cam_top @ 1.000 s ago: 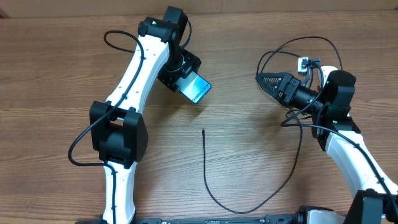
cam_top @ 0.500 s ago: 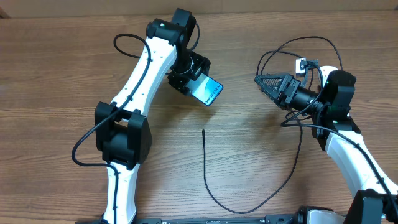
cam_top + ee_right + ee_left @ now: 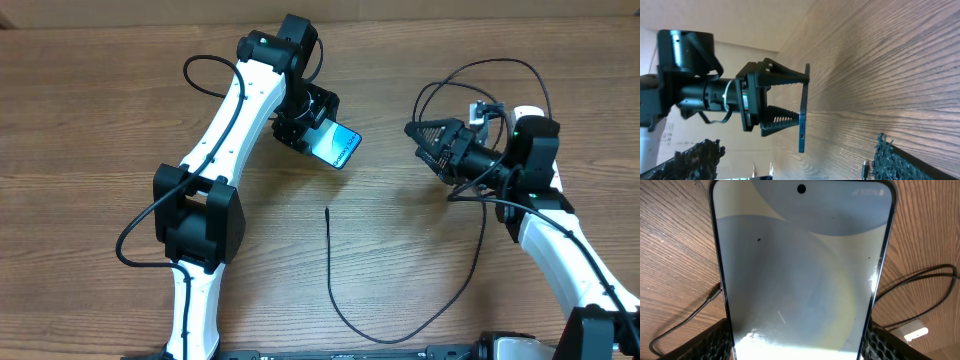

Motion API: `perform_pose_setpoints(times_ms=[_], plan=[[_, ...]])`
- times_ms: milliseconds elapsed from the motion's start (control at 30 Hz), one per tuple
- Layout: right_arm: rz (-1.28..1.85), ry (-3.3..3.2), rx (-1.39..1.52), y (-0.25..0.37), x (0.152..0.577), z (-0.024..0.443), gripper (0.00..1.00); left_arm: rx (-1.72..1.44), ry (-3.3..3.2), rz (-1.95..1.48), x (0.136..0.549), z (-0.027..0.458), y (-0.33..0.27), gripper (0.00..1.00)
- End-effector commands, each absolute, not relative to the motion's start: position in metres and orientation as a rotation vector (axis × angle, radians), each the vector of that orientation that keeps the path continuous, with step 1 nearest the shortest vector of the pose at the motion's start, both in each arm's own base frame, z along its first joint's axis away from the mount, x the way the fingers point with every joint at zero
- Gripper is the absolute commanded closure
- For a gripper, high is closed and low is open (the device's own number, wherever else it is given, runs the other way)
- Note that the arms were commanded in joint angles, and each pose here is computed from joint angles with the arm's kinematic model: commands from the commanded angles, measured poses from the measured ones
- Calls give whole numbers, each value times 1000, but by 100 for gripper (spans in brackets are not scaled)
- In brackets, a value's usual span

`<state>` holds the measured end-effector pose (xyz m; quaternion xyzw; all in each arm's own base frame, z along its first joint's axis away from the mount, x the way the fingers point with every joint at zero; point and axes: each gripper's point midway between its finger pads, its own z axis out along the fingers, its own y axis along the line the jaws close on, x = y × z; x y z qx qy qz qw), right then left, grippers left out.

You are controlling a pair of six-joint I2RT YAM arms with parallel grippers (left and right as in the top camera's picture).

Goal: Plug charger to phone and switch on socket

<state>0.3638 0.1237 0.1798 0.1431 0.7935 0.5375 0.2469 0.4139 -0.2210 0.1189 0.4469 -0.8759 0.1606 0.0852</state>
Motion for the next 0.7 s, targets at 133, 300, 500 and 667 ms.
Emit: perform_pose_setpoints(times_ms=[133, 300, 500, 667], plan=[[1360, 2200, 402, 154, 370, 174, 0, 1333, -2543, 560, 412, 132, -238, 96], [1334, 2218, 416, 170, 368, 171, 0, 1360, -2519, 557, 410, 132, -241, 96], [1336, 2250, 382, 186, 360, 167, 0, 1353, -2479, 589, 408, 135, -247, 96], [1355, 2263, 443, 196, 357, 166, 0, 1327, -2454, 612, 404, 138, -256, 96]])
